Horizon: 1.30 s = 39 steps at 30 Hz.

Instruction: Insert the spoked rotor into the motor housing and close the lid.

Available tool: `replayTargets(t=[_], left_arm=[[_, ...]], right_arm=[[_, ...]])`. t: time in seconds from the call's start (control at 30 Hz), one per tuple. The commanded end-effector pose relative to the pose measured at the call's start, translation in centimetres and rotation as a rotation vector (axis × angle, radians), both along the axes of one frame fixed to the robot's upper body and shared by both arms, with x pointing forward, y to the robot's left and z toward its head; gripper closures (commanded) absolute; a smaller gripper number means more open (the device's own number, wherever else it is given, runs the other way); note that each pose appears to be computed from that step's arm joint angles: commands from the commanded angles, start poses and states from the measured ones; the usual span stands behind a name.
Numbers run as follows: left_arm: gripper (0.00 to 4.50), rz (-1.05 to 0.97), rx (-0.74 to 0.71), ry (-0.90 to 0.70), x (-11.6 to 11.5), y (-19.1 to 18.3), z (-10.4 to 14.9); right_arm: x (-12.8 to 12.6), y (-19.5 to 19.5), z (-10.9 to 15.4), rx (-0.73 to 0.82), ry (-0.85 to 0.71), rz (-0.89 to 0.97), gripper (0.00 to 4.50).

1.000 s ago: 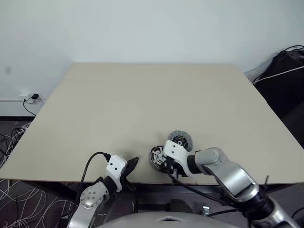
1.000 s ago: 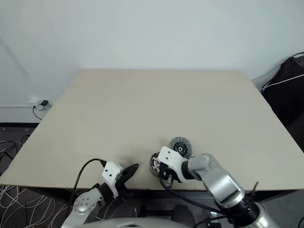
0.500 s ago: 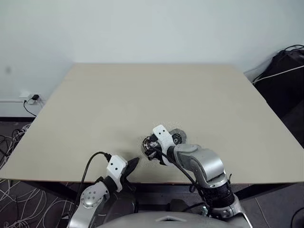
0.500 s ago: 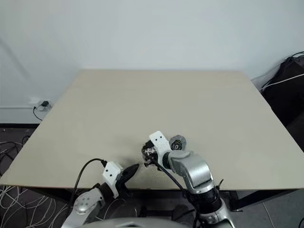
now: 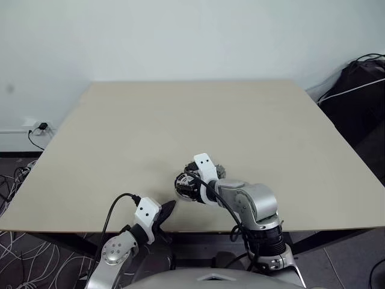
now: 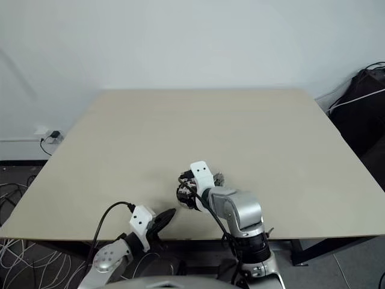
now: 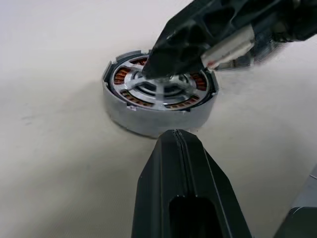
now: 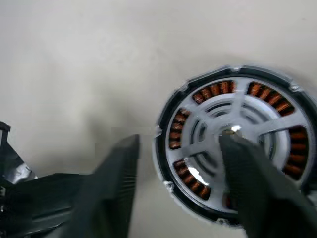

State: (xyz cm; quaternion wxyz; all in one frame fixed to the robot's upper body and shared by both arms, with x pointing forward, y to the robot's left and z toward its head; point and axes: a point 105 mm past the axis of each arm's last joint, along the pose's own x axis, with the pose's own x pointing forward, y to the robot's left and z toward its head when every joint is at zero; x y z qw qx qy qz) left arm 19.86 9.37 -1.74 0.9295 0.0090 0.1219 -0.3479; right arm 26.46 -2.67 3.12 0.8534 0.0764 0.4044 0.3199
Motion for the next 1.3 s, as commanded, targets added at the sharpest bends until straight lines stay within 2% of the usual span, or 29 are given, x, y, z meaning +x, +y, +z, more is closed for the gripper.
replayTargets(t=[0.03, 0.17, 0.3, 0.33, 0.43, 0.53, 0.6, 0.67, 0.73, 0.8, 0.9, 1.1, 1.2, 1.3], left_arm=[[4.50, -0.011, -0.006, -0.029, 0.3, -0.1, 0.7], [4.50, -0.017, -0.006, -0.029, 0.3, -0.1, 0.7], [4.50, -0.024, -0.007, -0.027, 0.3, -0.1, 0.7], [4.50, -0.025, -0.007, -0.027, 0.2, -0.1, 0.7], [4.50, -0.030, -0.006, -0.026, 0.2, -0.1, 0.7], [4.50, -0.038, -0.005, -0.025, 0.2, -0.1, 0.7], [4.50, -0.042, -0.005, -0.025, 0.2, -0.2, 0.7], [4.50, -0.044, -0.005, -0.025, 0.2, -0.2, 0.8], [4.50, -0.047, -0.005, -0.025, 0.2, -0.2, 0.8], [4.50, -0.049, -0.003, -0.025, 0.2, -0.2, 0.8], [4.50, -0.051, -0.003, -0.025, 0.2, -0.2, 0.8], [4.50, -0.055, 0.000, -0.022, 0.2, -0.1, 0.8], [4.50, -0.056, 0.002, -0.022, 0.2, -0.1, 0.8], [4.50, -0.056, 0.003, -0.023, 0.2, -0.1, 0.9]], right_arm=[[0.5, 1.3, 2.7, 0.139, -0.036, -0.010, 1.83], [0.8, 2.4, 5.3, 0.303, -0.035, -0.024, 1.83], [1.4, 3.0, 10.2, 0.605, -0.081, -0.057, 1.83], [1.7, 2.8, 11.1, 0.645, -0.104, -0.071, 2.23], [2.7, 1.6, 12.7, 0.685, -0.187, -0.142, 3.03], [3.6, -0.5, 12.5, 0.574, -0.300, -0.206, 4.05], [4.3, -2.6, 11.5, 0.373, -0.435, -0.243, 4.47], [4.7, -4.4, 10.5, 0.121, -0.598, -0.214, 4.47], [4.5, -6.5, 8.1, -0.126, -0.684, -0.170, 4.47], [3.9, -8.0, 6.1, -0.301, -0.724, -0.093, 4.47], [2.6, -10.2, 3.0, -0.474, -0.707, 0.001, 4.47], [0.9, -12.4, 0.1, -0.540, -0.609, 0.014, 4.47], [-0.4, -12.4, -1.0, -0.555, -0.573, 0.117, 4.47], [-0.8, -11.9, -1.1, -0.473, -0.573, 0.124, 4.47]])
